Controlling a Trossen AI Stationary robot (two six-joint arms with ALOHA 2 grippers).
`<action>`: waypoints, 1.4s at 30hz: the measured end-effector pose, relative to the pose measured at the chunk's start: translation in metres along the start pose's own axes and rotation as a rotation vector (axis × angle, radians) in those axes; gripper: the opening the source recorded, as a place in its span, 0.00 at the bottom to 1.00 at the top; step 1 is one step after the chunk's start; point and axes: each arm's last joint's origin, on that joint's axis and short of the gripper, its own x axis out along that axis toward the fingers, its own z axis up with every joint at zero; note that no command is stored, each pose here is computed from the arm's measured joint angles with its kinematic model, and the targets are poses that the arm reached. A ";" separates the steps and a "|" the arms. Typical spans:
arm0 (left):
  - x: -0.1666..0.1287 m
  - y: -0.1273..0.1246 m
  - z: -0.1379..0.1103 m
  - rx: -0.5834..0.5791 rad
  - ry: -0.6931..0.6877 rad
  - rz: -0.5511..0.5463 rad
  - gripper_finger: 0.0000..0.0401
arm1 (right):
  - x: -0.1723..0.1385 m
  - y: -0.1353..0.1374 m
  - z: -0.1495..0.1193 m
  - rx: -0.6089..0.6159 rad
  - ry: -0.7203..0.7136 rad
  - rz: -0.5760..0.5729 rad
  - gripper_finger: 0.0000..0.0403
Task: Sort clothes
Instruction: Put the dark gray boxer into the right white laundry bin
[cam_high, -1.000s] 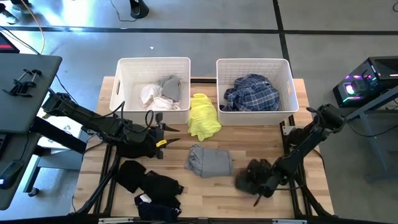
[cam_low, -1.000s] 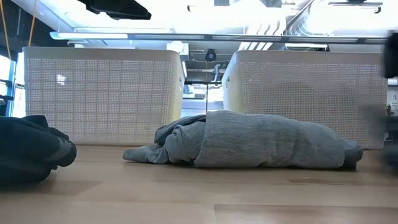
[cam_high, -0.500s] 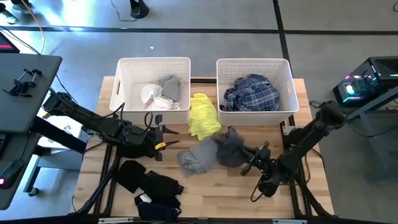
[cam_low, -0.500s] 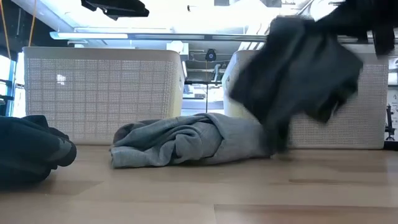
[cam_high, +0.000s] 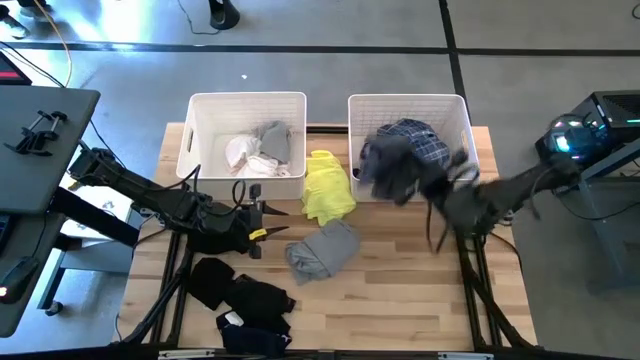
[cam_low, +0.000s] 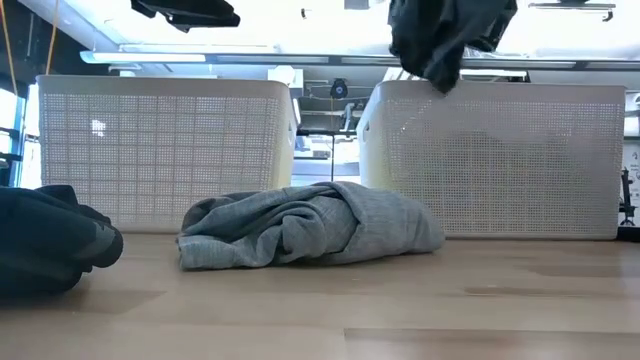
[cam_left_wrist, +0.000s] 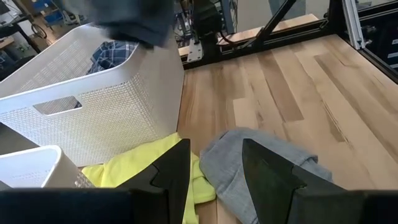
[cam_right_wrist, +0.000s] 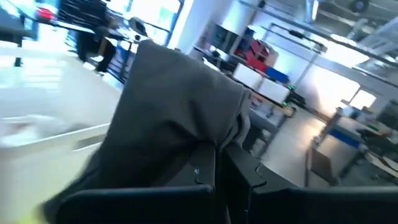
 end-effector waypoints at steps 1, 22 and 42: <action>0.000 0.000 0.000 0.001 0.001 0.000 0.33 | 0.010 -0.012 0.002 0.001 0.010 -0.009 0.00; 0.000 0.000 -0.001 0.004 0.011 -0.001 0.33 | 0.182 -0.070 -0.129 0.105 0.903 0.171 0.01; 0.001 -0.001 -0.001 -0.005 0.008 0.000 0.33 | 0.228 -0.034 -0.188 0.013 1.196 0.261 0.40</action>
